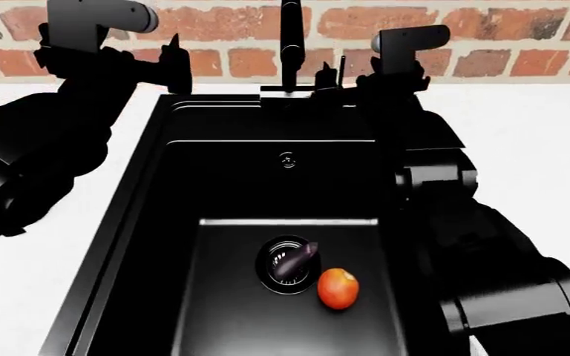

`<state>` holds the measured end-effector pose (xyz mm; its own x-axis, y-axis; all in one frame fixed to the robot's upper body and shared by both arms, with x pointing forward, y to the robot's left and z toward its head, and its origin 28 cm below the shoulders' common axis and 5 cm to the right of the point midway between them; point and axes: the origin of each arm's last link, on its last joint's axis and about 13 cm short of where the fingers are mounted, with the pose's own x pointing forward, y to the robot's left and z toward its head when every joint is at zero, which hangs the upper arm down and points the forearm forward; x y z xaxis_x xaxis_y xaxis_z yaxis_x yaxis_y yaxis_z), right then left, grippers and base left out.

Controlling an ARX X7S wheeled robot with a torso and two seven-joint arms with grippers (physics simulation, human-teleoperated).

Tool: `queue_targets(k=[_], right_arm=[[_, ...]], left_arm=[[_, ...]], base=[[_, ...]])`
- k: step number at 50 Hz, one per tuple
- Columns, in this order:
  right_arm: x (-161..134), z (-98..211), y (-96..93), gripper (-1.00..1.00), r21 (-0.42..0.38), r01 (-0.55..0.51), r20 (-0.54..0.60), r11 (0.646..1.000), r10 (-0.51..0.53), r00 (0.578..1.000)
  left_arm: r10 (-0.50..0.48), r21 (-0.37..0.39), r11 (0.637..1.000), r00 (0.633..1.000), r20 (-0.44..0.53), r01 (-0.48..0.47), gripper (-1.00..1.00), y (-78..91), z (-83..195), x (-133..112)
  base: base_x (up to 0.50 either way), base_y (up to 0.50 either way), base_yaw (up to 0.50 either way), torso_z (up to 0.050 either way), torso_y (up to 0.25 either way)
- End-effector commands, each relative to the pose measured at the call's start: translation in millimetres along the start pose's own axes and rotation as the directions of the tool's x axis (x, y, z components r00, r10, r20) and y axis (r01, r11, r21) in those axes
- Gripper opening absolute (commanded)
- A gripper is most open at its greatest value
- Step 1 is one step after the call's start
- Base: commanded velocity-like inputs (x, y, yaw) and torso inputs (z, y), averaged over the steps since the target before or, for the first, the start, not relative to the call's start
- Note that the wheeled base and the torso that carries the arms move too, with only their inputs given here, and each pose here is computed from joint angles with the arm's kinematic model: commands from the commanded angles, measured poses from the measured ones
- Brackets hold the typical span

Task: Pick up the fruits and vegetables and place them in the sink. Turn on the sink faucet to wash them. Then turn the sink off and put them in the tray.

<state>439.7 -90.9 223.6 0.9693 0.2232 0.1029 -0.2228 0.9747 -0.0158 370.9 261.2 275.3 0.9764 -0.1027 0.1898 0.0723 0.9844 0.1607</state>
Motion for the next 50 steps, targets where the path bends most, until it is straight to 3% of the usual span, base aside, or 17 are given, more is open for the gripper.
queue_targets(k=[1,12,24,32,50], right_arm=[[0.6,3.2,-1.3,1.00,0.004,0.013,0.017,1.000,-0.013,1.000],[1.0,4.8,-1.2,1.00,0.009,0.019,0.028,1.000,-0.020,0.999],[3.0,14.8,-2.8,1.00,0.061,0.070,0.098,0.996,-0.075,0.992],[0.2,8.1,-9.2,1.00,0.176,0.170,0.106,0.970,-0.191,0.976],[-2.9,-2.1,-12.3,1.00,0.218,0.229,0.072,0.949,-0.250,0.966]], left_arm=[[-0.003,0.002,1.000,1.000,0.005,0.003,1.00,1.1,4.7,0.4],[-0.009,0.013,1.000,1.000,0.008,0.009,1.00,1.7,6.5,-0.2],[0.005,0.002,1.000,1.000,0.005,-0.005,1.00,2.7,4.5,-0.9],[0.008,0.007,1.000,1.000,0.005,-0.008,1.00,3.0,4.8,-2.3],[0.014,0.012,1.000,1.000,0.005,-0.015,1.00,4.8,4.2,-5.9]], base=[[0.00,0.00,0.00,0.000,0.000],[0.00,0.00,0.00,0.000,-0.210],[0.00,0.00,0.00,0.000,0.000],[0.00,0.00,0.00,0.000,0.000],[0.00,0.00,0.00,0.000,0.000]])
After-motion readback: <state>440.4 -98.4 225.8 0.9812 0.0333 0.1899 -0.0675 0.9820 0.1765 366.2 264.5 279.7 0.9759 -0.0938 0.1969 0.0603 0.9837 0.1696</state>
